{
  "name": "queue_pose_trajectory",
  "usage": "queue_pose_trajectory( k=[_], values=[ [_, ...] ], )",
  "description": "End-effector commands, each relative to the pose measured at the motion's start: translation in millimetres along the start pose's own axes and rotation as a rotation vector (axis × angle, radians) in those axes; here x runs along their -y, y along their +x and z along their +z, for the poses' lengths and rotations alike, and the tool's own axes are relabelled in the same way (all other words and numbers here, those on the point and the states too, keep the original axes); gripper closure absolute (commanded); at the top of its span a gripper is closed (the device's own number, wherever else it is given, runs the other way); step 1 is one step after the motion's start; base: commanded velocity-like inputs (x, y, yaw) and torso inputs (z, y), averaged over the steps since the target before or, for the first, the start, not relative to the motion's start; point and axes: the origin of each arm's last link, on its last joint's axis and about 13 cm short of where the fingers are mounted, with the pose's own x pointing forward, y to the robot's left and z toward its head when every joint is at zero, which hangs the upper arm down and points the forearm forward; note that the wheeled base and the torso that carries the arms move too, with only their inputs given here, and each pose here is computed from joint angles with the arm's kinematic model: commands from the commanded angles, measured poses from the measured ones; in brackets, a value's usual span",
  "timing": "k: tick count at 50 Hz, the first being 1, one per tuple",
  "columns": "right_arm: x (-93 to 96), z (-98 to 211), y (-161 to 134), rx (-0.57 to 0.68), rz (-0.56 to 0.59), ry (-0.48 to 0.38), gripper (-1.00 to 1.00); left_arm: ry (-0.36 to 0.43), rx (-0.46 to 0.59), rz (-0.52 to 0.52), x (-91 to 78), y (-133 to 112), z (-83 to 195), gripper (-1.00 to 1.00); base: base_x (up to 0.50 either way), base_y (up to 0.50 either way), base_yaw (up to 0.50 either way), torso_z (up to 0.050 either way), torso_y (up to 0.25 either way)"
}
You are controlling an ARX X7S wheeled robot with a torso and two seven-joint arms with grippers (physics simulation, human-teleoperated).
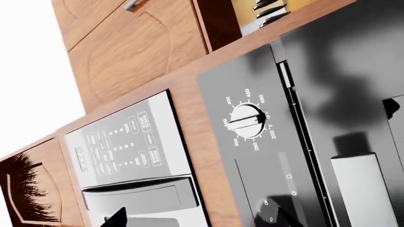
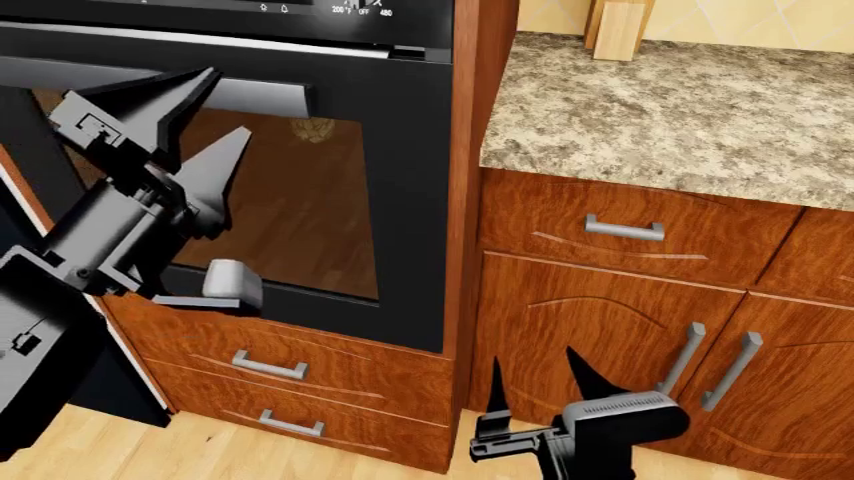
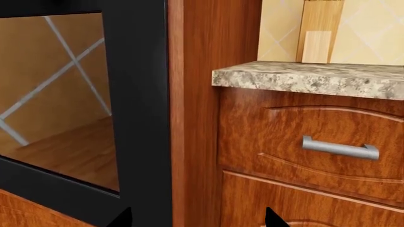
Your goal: Open the oven door
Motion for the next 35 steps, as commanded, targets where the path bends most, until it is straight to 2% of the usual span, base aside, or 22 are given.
queue_pose_trajectory(
  k=[1, 23, 35],
  values=[
    [0.1, 1, 0, 0.005, -0.003, 0.003, -1.00, -0.009, 0.014, -0.042, 6.6, 2, 1, -1.00, 0.00, 0.00, 0.00, 0.000, 0.000],
    [0.2, 0, 0, 0.003, -0.004, 0.004, -1.00, -0.049, 0.012, -0.108, 14.1, 3, 1, -1.00, 0.00, 0.00, 0.00, 0.000, 0.000],
    [0.1, 0, 1, 0.003, -0.003, 0.001, -1.00, -0.050, 0.006, -0.110, 13.1, 16, -3, -1.00, 0.00, 0.00, 0.00, 0.000, 0.000]
  ],
)
